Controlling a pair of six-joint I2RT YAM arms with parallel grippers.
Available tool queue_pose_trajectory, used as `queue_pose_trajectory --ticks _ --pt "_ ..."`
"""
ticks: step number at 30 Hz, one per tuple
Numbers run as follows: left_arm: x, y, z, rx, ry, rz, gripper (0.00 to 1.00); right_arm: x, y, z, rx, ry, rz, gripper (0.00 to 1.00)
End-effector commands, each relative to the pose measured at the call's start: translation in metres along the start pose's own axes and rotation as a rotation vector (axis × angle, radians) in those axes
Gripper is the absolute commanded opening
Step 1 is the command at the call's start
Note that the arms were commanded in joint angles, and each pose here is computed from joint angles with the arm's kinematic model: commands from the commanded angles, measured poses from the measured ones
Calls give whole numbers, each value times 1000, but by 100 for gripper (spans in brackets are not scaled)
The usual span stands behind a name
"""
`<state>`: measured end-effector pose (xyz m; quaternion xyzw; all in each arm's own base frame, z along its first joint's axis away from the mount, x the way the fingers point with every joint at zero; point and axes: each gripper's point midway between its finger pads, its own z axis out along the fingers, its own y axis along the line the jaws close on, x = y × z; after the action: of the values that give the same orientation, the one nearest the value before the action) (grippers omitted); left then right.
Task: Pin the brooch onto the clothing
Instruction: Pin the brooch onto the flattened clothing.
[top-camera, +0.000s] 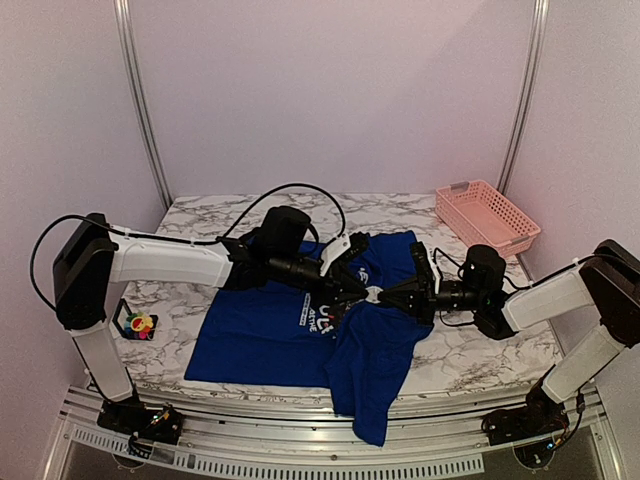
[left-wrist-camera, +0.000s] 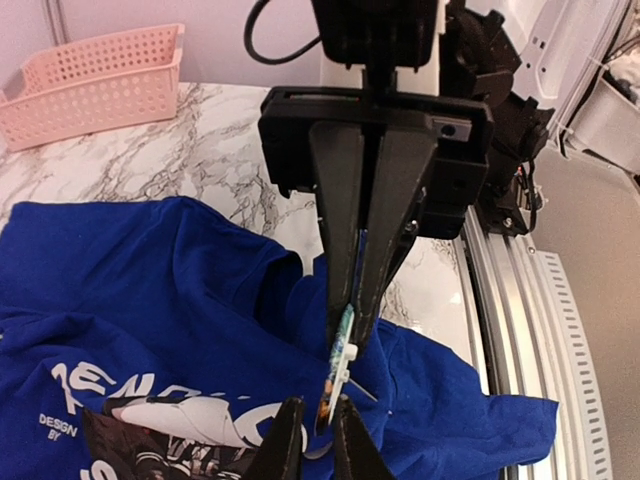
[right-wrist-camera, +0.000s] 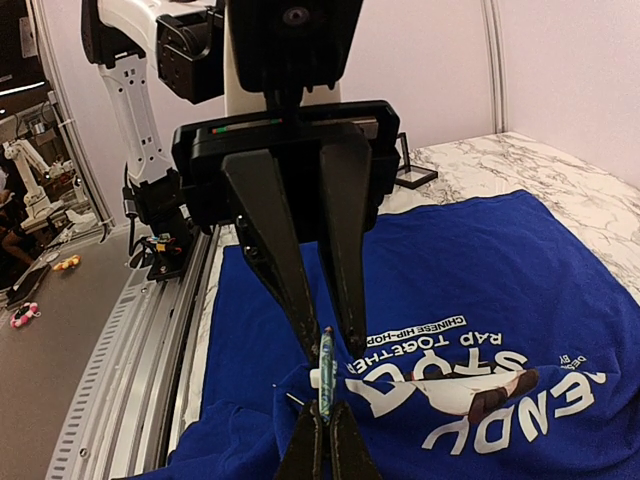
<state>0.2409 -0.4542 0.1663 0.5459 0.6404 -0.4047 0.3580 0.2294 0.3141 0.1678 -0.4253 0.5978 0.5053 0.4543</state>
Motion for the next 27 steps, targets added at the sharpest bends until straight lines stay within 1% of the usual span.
queue_pose_trajectory --ticks 1,3,4,8,10,11,12,13,15,17,19,23,25,27 --pt "-5 0 4 17 -18 6 9 -7 3 1 -24 -8 -20 0" --pt "-5 -1 4 21 -21 9 2 -7 2 1 -25 -8 -20 0" --pt "-5 -2 4 26 -24 10 0 -7 2 1 -24 -9 -21 0" --pt "-5 -8 3 50 -29 13 0 -8 1 2 -18 -8 -19 0" --pt "-3 -7 2 43 -24 5 0 -4 -5 1 16 5 -1 0" --pt "-2 -5 2 34 -21 -1 0 0 -9 0 48 15 11 8" --pt "-2 -4 0 27 -17 -4 0 1 -12 -3 81 17 9 12" --pt "-1 -3 -1 25 -13 -5 0 4 -16 -6 120 24 11 15" --pt "1 -3 -2 22 -5 -7 0 5 -20 -12 176 32 -24 24" --pt "1 -2 -2 20 -5 -17 0 0 -20 -19 216 23 -49 27" --pt "-1 -2 -2 16 -12 -25 0 -4 -15 -22 245 14 -71 32" --pt "-4 -1 -3 18 -21 -39 0 9 2 -17 252 44 -131 39" --pt "-4 -2 -3 20 -20 -46 0 14 6 -17 250 38 -115 39" --pt "-4 -2 -3 17 -19 -47 0 22 6 -16 263 45 -66 38"
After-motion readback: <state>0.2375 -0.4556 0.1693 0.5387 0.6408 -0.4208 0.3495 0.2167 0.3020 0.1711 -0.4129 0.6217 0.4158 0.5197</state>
